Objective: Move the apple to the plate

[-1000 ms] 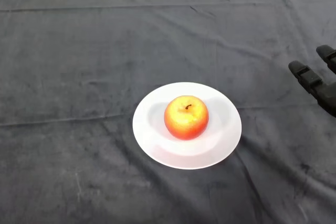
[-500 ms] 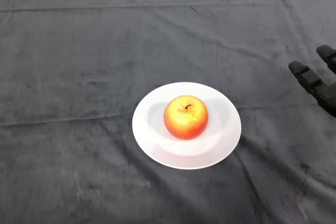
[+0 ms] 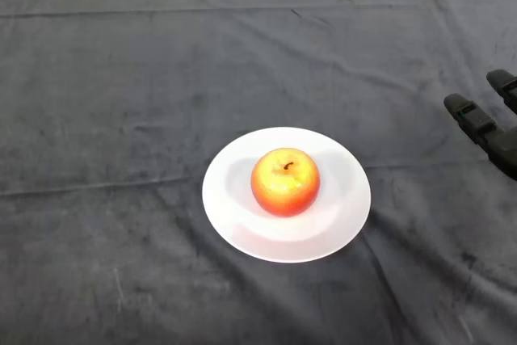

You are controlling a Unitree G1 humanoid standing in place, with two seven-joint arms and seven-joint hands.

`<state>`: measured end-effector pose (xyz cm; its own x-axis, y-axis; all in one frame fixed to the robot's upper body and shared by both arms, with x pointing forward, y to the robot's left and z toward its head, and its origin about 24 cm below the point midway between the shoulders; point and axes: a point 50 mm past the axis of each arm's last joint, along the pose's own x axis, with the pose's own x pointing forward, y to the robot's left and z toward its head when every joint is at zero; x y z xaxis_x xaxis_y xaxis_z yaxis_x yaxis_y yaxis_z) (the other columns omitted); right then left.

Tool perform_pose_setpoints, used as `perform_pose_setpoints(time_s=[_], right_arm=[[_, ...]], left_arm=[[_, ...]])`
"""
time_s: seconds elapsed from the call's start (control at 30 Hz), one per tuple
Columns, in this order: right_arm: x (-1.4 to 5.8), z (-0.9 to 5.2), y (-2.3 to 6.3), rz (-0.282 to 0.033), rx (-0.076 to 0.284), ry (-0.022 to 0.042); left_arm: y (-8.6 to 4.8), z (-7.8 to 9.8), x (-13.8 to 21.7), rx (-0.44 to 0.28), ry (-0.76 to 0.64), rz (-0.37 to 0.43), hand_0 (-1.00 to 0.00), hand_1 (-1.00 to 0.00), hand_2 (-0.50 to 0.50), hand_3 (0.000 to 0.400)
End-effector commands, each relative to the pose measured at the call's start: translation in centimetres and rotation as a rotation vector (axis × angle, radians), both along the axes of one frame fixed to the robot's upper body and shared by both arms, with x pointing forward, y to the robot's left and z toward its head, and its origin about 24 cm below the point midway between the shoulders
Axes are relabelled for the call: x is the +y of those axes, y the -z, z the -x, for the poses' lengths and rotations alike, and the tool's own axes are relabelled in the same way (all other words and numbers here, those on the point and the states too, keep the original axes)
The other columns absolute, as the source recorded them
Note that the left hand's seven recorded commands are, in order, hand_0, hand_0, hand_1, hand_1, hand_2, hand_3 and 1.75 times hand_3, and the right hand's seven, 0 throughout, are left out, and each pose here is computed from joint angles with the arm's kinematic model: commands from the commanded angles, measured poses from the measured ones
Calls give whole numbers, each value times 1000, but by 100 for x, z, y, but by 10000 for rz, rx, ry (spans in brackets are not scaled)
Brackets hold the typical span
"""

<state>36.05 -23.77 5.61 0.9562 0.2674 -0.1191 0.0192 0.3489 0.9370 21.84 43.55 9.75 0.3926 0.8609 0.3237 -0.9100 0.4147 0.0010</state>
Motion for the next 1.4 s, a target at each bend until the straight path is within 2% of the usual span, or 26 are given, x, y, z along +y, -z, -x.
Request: perform_pose_setpoints(time_s=[0.03, 1.4], right_arm=[[-108, -55, -179, 80, -590, 269], [-108, -55, -179, 77, -595, 266]], left_arm=[[-245, 48, 150, -444, -394, -494, 0, 0, 0, 0], [-233, 11, 128, -378, -349, -474, 0, 0, 0, 0]])
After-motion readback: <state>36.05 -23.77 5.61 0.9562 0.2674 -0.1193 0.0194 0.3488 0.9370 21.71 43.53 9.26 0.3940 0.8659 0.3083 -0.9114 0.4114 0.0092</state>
